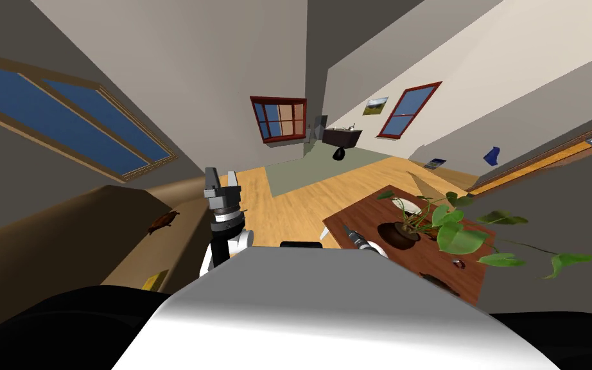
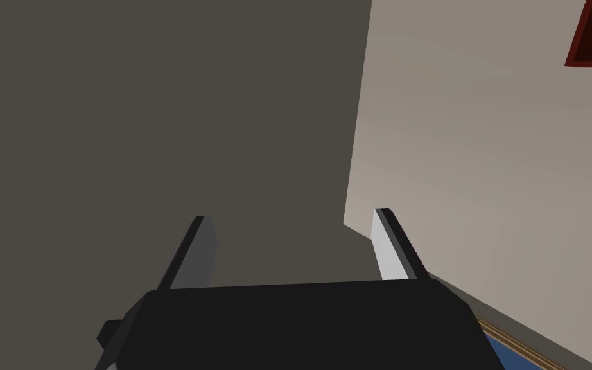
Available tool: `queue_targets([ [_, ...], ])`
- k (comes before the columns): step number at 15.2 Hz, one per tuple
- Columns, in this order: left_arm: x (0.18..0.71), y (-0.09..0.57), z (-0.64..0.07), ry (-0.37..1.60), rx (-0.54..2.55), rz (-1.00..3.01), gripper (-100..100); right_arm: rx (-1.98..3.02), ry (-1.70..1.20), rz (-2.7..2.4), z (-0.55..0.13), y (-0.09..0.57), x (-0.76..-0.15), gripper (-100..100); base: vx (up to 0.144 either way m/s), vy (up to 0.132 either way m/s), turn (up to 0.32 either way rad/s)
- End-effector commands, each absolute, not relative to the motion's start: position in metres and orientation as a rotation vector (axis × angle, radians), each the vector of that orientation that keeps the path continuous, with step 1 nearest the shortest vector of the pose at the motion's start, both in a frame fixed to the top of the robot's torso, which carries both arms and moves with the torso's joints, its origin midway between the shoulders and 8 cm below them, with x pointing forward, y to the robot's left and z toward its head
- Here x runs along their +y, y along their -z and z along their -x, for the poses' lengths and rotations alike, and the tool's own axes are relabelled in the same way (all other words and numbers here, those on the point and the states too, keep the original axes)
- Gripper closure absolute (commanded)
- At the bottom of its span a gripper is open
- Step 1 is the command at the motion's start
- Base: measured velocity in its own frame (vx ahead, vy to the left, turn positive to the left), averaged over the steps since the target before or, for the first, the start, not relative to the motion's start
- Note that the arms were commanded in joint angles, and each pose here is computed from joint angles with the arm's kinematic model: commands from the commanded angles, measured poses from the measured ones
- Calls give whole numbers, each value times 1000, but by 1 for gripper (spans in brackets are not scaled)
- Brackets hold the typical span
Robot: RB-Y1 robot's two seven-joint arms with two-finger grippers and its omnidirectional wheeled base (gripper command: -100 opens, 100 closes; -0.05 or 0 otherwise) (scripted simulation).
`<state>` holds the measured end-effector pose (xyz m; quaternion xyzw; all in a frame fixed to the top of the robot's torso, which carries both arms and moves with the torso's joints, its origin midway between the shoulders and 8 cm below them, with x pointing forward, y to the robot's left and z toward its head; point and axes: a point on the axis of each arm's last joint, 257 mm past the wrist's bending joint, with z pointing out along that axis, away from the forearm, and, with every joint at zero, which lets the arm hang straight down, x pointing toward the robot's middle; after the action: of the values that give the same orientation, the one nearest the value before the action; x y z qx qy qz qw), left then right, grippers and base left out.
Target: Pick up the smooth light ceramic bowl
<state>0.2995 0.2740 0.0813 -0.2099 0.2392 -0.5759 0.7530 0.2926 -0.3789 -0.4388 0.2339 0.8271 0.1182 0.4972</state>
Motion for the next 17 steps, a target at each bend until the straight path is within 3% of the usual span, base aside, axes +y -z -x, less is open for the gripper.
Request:
queue_targets([
  [1,274,-81,-300,1257,522,458,0,2067,-211,-556,-275,461,-392,-100,19,-10,200],
  [17,274,-81,-300,1257,522,458,0,2428,205,-457,-140,558,-470,-100,13,-2,140],
])
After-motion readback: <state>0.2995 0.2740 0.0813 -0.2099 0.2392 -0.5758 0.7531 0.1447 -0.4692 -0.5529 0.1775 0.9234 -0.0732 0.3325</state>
